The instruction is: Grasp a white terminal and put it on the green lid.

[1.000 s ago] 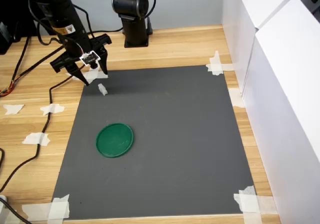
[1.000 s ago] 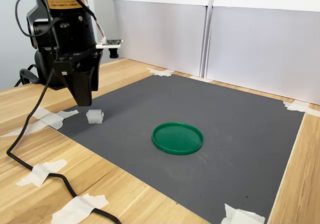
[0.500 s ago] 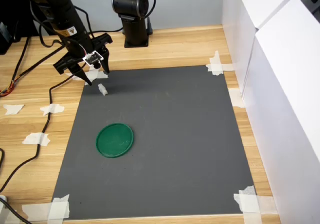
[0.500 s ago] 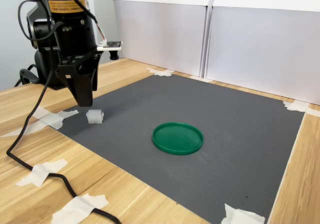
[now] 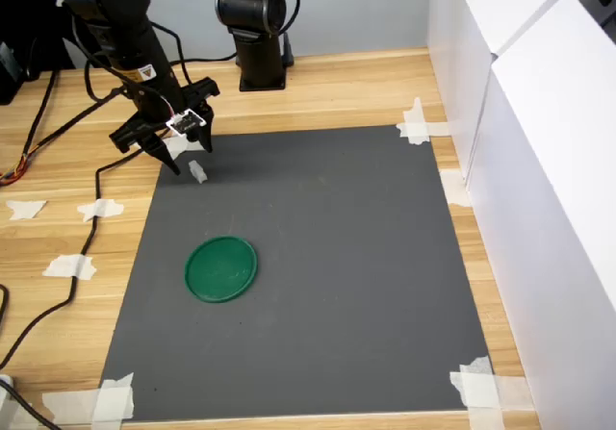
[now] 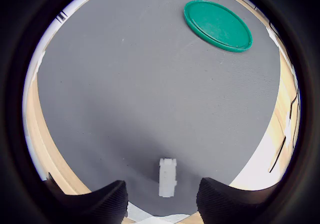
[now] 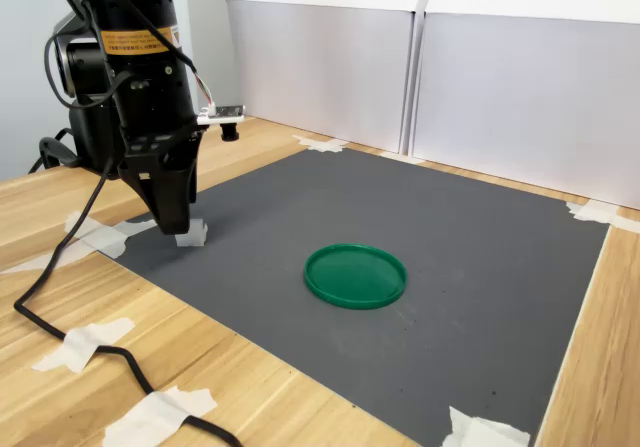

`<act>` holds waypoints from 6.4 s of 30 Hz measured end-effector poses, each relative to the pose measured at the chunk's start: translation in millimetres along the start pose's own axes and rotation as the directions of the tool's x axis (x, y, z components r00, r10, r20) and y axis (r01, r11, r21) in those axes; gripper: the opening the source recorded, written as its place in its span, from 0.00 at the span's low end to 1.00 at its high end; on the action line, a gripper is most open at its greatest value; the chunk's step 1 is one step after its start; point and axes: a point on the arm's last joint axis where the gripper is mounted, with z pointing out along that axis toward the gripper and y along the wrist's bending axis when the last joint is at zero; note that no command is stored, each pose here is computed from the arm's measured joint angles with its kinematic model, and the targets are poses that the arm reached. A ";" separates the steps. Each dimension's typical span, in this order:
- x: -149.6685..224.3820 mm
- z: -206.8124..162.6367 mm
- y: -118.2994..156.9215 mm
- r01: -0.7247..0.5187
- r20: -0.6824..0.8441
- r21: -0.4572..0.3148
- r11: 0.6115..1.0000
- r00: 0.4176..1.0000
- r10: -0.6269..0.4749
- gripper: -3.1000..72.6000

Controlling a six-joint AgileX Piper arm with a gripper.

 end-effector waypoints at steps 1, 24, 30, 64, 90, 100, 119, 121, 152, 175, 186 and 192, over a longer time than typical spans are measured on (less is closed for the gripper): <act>0.1 2.2 -0.1 -0.001 -0.003 -0.008 1.000 1.000 0.001 0.80; -0.8 14.3 -4.5 -0.018 -0.010 -0.013 1.000 1.000 0.018 0.75; -1.1 14.3 -5.1 -0.018 -0.007 -0.006 1.000 1.000 0.018 0.72; -11.6 -47.0 -15.9 -0.150 0.039 0.045 0.988 0.988 0.148 0.15; -99.6 -87.6 -81.6 -0.244 0.075 0.063 0.968 0.968 0.239 0.15; -137.8 -36.6 -81.3 -0.099 -0.009 0.012 0.995 0.995 0.100 0.15; -160.6 10.6 -73.4 -0.042 -0.070 -0.039 0.998 0.997 0.039 0.23; -160.8 10.6 -73.0 -0.043 -0.068 -0.043 0.998 0.997 0.040 0.34; -103.3 -127.9 6.6 -0.221 0.386 0.241 0.945 0.915 0.115 0.10; -8.3 -98.8 113.3 -0.617 0.810 0.169 0.769 0.531 0.249 0.02; 14.4 -75.7 134.9 -0.716 0.866 0.045 0.696 0.375 0.330 0.02; 29.2 -57.1 150.7 -0.724 0.873 0.037 0.689 0.359 0.330 0.02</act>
